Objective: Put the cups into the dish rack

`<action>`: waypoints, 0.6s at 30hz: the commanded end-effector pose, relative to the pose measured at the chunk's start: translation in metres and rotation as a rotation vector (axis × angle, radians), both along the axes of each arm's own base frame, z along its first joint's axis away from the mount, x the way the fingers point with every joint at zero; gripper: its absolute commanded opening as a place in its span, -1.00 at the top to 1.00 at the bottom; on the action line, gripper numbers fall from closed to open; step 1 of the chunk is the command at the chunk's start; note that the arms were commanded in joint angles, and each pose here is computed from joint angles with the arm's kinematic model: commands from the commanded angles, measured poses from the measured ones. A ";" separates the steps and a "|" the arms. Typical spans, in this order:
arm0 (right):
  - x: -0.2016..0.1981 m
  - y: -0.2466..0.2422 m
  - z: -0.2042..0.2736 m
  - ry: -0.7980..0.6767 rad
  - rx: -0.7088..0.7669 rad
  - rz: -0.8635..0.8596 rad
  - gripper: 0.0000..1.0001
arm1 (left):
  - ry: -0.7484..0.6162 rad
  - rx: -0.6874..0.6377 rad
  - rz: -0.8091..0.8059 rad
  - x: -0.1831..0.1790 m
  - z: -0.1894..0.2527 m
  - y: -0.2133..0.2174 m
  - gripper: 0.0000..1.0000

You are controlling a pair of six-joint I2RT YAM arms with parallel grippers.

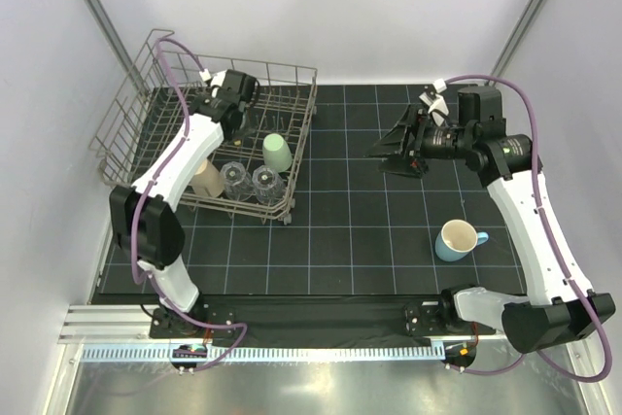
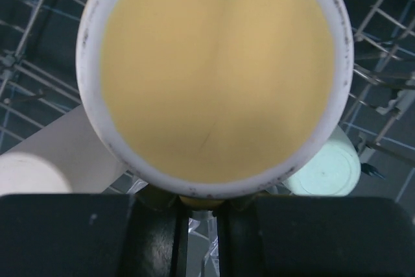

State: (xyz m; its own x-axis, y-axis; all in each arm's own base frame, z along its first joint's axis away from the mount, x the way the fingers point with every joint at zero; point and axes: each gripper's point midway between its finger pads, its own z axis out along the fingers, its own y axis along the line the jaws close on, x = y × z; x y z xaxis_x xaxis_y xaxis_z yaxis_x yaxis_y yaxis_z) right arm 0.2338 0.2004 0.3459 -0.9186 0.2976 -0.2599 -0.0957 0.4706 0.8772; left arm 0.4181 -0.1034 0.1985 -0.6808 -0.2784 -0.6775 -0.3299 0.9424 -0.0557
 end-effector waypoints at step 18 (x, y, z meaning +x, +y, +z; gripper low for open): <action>0.004 -0.023 0.007 -0.022 -0.038 -0.062 -0.34 | -0.072 0.021 0.177 0.031 0.002 0.018 1.00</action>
State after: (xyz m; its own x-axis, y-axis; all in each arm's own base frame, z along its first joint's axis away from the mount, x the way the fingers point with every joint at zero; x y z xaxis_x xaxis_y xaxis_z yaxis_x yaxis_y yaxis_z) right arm 0.2390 0.1796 0.3397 -0.9043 0.3439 -0.2530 -0.0471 0.5086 0.8597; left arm 0.4309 -0.0908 0.1836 -0.6718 -0.3138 -0.6710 -0.4290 0.9033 0.0072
